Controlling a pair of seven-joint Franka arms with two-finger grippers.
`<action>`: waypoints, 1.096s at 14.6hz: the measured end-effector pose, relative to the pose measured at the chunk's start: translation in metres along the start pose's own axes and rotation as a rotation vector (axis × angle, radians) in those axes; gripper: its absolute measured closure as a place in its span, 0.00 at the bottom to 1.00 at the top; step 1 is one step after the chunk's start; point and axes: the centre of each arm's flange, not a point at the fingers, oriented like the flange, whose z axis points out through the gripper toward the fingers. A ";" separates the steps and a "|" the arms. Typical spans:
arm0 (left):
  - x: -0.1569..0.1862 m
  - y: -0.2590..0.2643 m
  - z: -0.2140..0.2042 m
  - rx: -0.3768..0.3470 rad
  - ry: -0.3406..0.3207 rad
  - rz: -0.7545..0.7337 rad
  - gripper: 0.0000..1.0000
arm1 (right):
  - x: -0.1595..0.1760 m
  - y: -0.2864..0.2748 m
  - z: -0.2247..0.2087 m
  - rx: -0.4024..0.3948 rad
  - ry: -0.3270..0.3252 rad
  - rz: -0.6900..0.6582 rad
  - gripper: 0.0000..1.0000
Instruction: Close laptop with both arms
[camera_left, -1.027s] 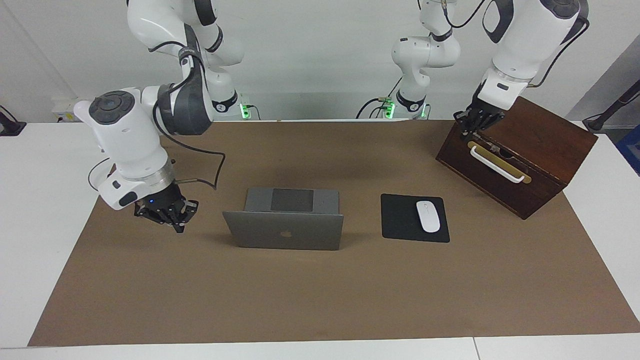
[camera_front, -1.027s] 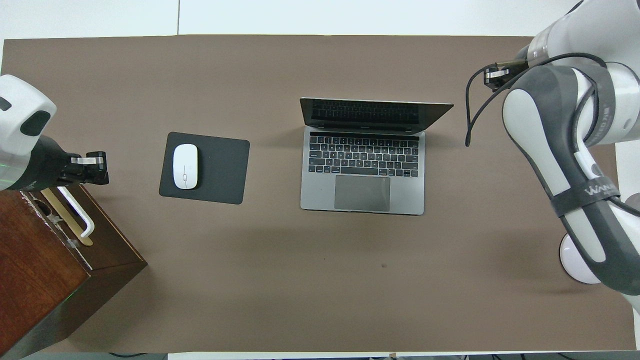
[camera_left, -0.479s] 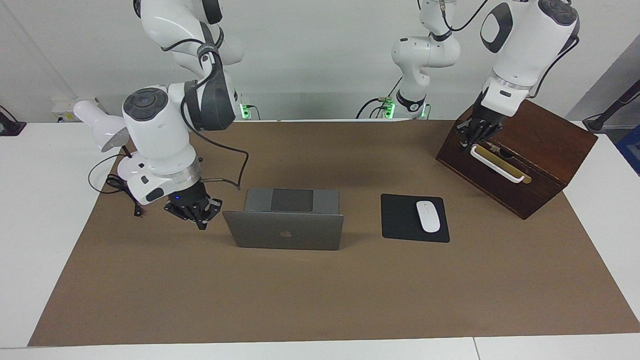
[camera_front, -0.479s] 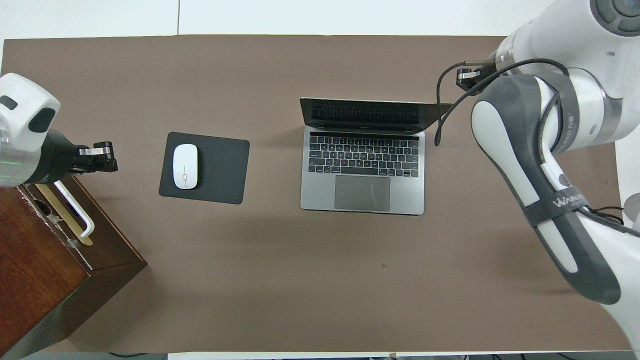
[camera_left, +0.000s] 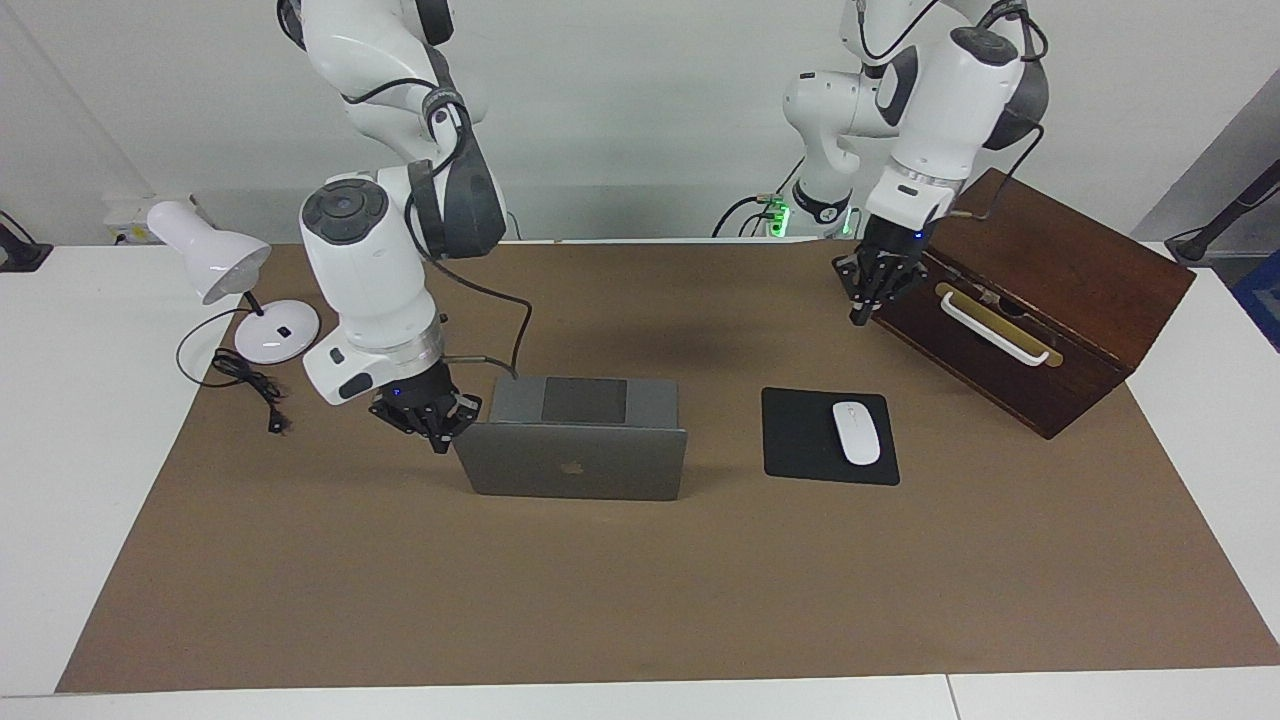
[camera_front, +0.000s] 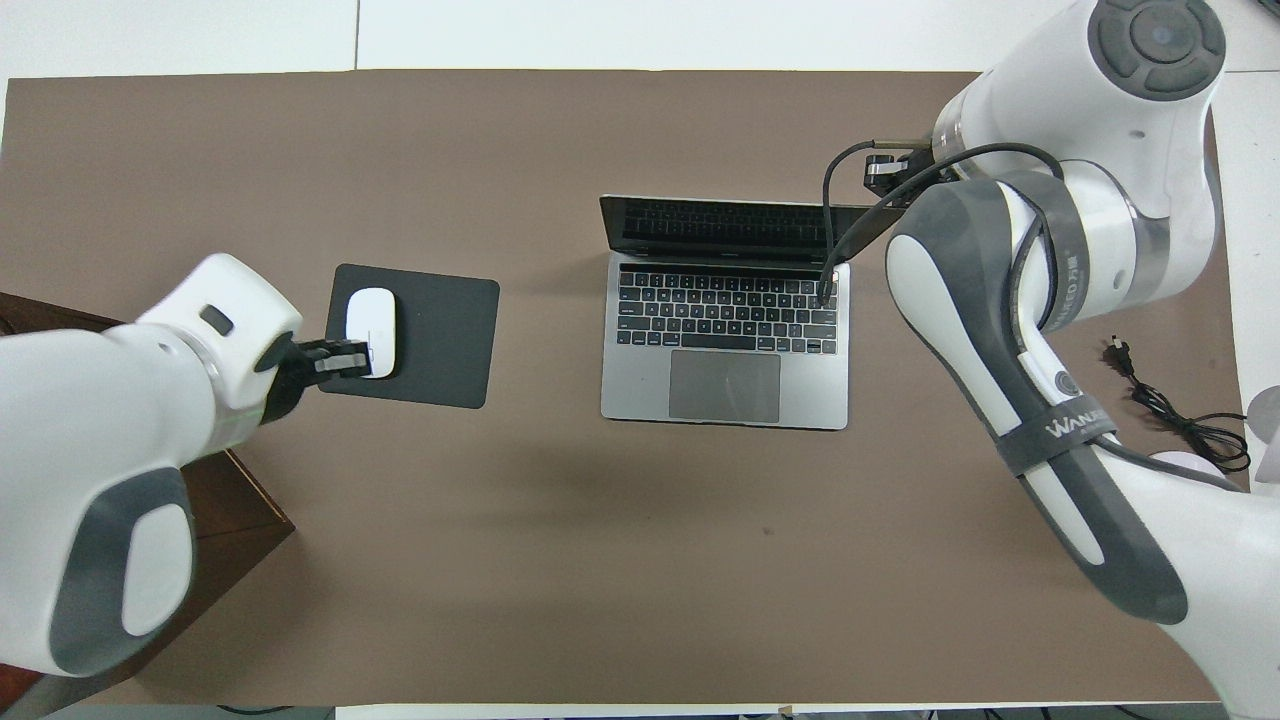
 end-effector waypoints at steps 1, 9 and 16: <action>-0.014 0.010 0.006 -0.012 0.019 0.026 0.99 | -0.003 -0.001 0.003 0.003 0.007 0.003 0.99; -0.094 0.077 0.049 -0.124 0.173 0.199 0.99 | -0.036 -0.042 0.005 0.007 -0.004 0.044 0.99; -0.135 0.108 0.119 -0.181 0.242 0.287 0.99 | -0.034 -0.036 0.003 0.006 -0.001 0.053 0.99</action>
